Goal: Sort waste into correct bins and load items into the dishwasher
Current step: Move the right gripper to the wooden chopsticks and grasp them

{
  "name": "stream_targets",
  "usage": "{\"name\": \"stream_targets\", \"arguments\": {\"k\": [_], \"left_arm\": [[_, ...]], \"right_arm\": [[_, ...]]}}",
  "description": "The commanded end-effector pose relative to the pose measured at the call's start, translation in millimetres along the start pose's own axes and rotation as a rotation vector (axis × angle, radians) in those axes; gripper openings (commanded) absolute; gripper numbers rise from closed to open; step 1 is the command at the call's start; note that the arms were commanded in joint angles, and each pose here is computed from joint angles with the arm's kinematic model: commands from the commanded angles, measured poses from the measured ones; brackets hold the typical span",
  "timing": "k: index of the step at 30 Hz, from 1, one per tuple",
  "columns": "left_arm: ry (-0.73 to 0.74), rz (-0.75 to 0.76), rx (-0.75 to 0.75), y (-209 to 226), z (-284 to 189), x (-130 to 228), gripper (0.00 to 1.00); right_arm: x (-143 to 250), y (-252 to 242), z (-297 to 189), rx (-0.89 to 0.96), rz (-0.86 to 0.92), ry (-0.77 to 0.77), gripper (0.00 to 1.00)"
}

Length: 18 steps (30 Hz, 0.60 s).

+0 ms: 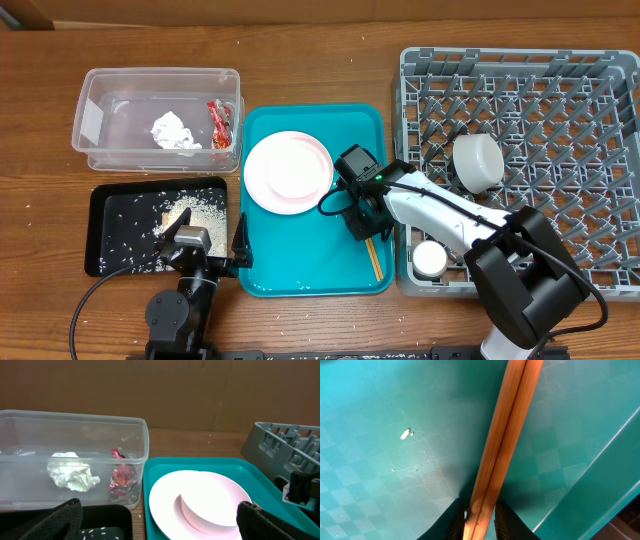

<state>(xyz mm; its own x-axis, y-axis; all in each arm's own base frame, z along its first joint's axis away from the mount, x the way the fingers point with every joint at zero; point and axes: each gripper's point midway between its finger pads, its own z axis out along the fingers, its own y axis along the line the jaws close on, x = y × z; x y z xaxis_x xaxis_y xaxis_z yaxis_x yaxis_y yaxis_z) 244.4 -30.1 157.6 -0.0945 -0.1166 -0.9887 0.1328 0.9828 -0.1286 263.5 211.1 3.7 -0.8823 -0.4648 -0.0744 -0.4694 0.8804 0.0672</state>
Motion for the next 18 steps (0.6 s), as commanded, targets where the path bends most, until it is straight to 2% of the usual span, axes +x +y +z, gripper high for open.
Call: {"name": "stream_targets", "arguments": {"k": [1,4,5,7,13,16,18], "left_arm": [[-0.006,0.006,0.013,-2.5,-0.1,0.3,1.0],[-0.006,0.006,0.013,-2.5,-0.1,0.3,1.0],[-0.006,0.006,0.013,-2.5,-0.1,0.3,1.0],[-0.006,0.006,0.013,-2.5,-0.1,0.3,1.0],[-0.006,0.006,0.013,-2.5,-0.1,0.3,1.0],[-0.006,0.006,0.013,-2.5,-0.1,0.3,1.0],[-0.006,0.006,0.013,-2.5,-0.1,0.3,1.0]], "right_arm": [[-0.7,-10.1,2.8,0.053,0.007,-0.009,0.23],[-9.0,-27.4,-2.6,0.158,0.048,-0.043,0.23],[-10.8,-26.8,-5.8,0.157,0.048,-0.042,0.24],[-14.1,-25.7,-14.4,0.158,0.048,-0.038,0.32],[-24.0,-9.2,-42.2,0.088,0.027,-0.05,0.38],[-23.6,-6.1,-41.8,0.071,0.026,-0.047,0.39],[-21.4,-2.9,-40.1,0.051,0.006,-0.038,0.33]]}}
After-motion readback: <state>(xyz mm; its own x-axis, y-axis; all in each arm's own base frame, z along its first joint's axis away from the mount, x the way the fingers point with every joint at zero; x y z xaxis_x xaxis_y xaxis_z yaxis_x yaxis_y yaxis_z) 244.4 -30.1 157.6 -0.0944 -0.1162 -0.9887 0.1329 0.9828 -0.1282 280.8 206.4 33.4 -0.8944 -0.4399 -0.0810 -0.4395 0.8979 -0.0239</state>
